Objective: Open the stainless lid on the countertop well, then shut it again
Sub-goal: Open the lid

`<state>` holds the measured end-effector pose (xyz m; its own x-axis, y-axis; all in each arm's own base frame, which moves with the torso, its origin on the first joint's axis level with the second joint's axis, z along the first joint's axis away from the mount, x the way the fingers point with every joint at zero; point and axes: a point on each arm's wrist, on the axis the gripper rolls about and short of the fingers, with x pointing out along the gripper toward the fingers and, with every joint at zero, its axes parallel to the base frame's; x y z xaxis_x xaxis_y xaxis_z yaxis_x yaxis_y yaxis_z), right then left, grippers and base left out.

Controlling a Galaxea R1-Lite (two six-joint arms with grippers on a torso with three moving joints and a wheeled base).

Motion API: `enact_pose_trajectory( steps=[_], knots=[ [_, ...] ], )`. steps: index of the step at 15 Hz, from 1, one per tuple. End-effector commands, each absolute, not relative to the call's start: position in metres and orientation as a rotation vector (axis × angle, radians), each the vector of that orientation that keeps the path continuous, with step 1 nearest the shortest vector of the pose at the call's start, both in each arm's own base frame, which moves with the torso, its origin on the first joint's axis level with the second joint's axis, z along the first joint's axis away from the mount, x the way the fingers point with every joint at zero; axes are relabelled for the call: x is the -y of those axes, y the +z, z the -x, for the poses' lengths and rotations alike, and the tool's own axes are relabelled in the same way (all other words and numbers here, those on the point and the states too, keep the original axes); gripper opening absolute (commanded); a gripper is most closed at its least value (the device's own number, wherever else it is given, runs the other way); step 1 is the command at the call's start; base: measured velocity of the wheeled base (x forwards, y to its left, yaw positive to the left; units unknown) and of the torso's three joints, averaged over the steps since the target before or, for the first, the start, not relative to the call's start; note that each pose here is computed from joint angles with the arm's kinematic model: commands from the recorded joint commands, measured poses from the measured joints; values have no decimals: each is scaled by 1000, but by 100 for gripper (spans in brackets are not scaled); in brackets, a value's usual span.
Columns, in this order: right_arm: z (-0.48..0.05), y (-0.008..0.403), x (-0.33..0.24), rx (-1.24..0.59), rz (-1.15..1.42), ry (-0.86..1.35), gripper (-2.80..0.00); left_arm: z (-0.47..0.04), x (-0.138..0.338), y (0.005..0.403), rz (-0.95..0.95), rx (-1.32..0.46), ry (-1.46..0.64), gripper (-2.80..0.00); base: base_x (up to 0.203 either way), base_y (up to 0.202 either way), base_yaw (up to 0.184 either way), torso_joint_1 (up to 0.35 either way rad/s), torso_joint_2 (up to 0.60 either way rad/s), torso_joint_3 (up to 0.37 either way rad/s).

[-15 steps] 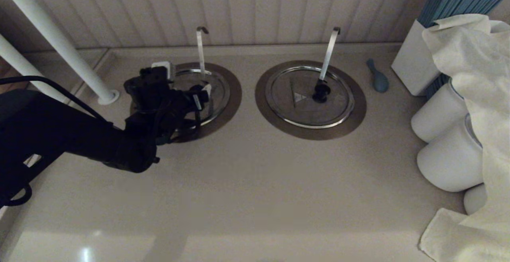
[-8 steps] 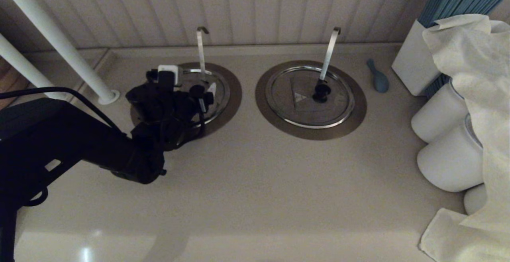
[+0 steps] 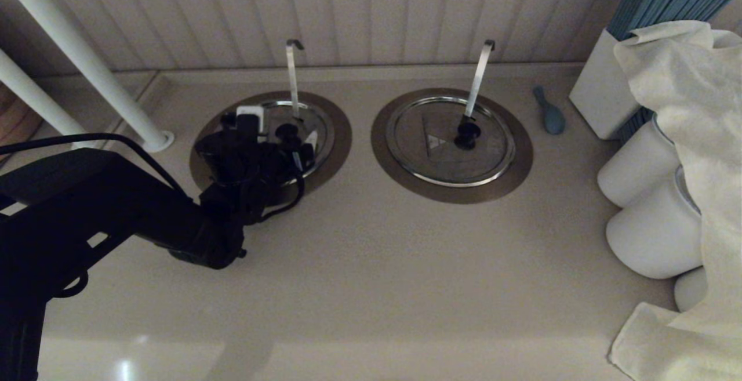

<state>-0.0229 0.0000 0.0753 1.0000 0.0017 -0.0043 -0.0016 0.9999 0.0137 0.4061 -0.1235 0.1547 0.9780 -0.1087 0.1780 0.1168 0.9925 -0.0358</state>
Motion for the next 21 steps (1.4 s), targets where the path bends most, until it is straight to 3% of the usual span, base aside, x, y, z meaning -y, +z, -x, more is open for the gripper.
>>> enact_pose_trajectory(
  steps=[1,21],
  knots=[
    [23,75,0,-5,-14,2,-280,-409,122,151,46,175,-107,0,0,0,0,0,0,0],
    [23,75,0,-5,-14,2,-280,-405,99,183,94,215,-69,0,0,0,0,0,0,0]
  ],
)
